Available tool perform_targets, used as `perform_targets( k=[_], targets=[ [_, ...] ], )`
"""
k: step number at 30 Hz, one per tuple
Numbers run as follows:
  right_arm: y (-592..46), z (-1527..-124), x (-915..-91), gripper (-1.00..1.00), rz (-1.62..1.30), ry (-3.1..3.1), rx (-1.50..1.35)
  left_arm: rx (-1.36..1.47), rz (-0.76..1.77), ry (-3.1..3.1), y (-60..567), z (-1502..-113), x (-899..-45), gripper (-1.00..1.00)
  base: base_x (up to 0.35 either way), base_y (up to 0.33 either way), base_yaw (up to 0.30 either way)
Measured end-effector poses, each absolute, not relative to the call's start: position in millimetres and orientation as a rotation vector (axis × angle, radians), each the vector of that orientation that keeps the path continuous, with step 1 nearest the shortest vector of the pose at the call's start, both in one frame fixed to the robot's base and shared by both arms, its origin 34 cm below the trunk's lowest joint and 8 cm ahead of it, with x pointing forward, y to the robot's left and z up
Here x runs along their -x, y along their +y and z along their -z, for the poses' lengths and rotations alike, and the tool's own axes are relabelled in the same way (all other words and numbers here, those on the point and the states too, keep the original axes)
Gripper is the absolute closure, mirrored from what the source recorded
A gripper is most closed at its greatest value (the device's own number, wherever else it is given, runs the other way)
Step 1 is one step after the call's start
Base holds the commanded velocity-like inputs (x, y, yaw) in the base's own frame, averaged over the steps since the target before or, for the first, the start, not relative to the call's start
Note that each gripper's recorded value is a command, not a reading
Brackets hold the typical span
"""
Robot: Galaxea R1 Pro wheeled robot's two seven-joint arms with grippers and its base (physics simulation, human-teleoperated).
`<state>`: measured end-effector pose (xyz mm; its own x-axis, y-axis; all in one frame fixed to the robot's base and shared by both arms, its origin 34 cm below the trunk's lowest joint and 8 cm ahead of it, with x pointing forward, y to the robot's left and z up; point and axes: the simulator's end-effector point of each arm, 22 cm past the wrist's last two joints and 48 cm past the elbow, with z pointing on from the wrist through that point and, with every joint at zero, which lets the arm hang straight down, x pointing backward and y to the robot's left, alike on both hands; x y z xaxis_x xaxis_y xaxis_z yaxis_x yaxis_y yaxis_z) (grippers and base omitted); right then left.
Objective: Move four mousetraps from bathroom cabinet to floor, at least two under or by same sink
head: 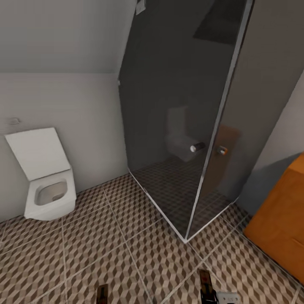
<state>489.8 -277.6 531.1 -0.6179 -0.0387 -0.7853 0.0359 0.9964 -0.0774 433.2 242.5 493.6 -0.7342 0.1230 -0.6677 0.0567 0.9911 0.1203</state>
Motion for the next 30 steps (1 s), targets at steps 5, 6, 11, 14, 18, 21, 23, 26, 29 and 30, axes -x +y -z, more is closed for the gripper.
perform_targets(
  k=[5,6,11,14,18,21,23,26,29,30],
  targets=[
    [-278.1,-531.1,-489.7,1.0,0.109,2.234,0.001,-0.125,-0.118,2.396,242.5,-493.6,-433.3,1.0,0.0,0.239,0.286],
    [-278.1,-531.1,-489.7,1.0,0.109,2.234,0.001,-0.124,-0.118,2.396,242.6,-493.6,-433.2,1.0,0.0,0.24,0.286],
    [-278.1,-531.1,-489.7,1.0,0.109,2.234,0.001,-0.124,-0.118,2.396,242.6,-493.6,-433.2,1.0,0.0,0.181,0.286],
    [-278.2,-531.2,-489.7,1.0,0.109,2.234,0.0,-0.125,-0.117,2.396,242.3,-493.6,-433.2,1.0,0.0,0.059,0.286],
    [-278.1,-530.0,-488.1,1.0,0.109,2.239,0.0,-0.126,-0.116,2.397,242.1,-493.5,-433.0,1.0,0.0,0.015,0.286],
    [-278.0,-529.7,-487.7,1.0,0.109,2.24,0.0,-0.126,-0.116,2.396,242.1,-493.5,-433.2,1.0,0.0,0.003,0.286],
    [-277.8,-529.5,-487.4,1.0,0.108,2.24,0.001,-0.126,-0.116,2.397,242.1,-493.5,-433.0,1.0,0.0,0.001,0.286],
    [-277.8,-529.5,-487.3,1.0,0.109,2.241,0.001,-0.126,-0.116,2.397,242.1,-493.4,-432.6,1.0,0.0,0.0,0.286],
    [-277.8,-529.4,-487.2,1.0,0.108,2.241,0.001,-0.126,-0.116,2.397,242.1,-493.3,-432.5,1.0,0.0,0.0,0.286],
    [-277.8,-529.4,-487.2,1.0,0.108,2.241,0.001,-0.126,-0.116,2.397,242.1,-493.4,-432.6,1.0,0.0,0.0,0.286]
  ],
)
